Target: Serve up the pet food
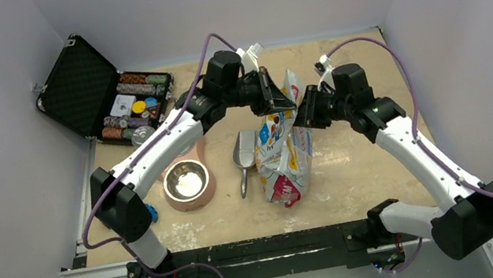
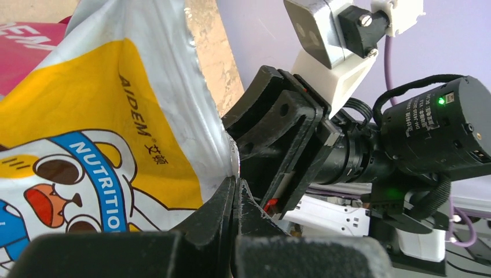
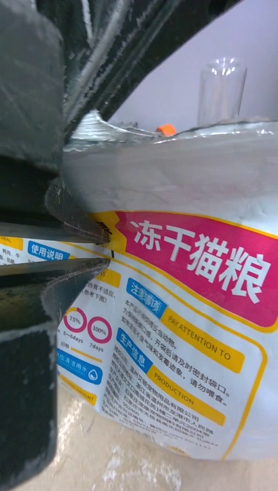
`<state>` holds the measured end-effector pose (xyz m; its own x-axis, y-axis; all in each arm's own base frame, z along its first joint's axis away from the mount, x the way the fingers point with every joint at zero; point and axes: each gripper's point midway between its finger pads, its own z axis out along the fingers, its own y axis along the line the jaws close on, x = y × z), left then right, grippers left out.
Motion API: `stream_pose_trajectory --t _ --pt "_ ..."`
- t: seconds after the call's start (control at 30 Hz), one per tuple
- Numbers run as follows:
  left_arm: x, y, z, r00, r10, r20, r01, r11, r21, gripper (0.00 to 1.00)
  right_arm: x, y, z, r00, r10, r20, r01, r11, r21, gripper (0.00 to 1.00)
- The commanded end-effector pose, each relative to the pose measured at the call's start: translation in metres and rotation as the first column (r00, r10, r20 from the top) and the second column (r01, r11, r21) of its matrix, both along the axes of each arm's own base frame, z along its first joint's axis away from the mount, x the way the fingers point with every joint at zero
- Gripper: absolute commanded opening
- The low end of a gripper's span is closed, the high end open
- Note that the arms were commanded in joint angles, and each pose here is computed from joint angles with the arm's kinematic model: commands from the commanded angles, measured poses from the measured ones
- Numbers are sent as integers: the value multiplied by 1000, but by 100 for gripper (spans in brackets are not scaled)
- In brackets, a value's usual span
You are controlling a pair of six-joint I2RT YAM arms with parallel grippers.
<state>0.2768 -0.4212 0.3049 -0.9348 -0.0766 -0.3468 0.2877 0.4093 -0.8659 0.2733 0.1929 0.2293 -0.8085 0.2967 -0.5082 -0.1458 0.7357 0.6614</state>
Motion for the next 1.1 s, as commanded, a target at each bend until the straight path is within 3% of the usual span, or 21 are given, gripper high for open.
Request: stream_pose_trajectory --t 0.0,0.17,0.3,0.37,0.7,1.07 --pt "-6 6 76 990 1 142 33 971 -237 0 -4 27 50 991 67 114 -86 981 174 23" --pt "1 4 93 992 9 123 37 928 -370 0 -14 1 52 999 -28 34 25 996 82 27" --pt "2 -1 101 994 -1 109 48 904 -424 0 -18 -22 74 985 -165 51 160 982 99 45" --pt "2 -1 103 994 0 108 47 899 -436 0 -22 -28 81 979 -194 58 186 976 116 48" --pt "3 -3 100 996 -14 85 48 907 -419 0 -23 -31 104 959 -201 198 166 970 179 45" --pt "1 -6 102 997 -24 73 52 905 -423 0 -7 -31 81 968 -201 148 184 976 119 36"
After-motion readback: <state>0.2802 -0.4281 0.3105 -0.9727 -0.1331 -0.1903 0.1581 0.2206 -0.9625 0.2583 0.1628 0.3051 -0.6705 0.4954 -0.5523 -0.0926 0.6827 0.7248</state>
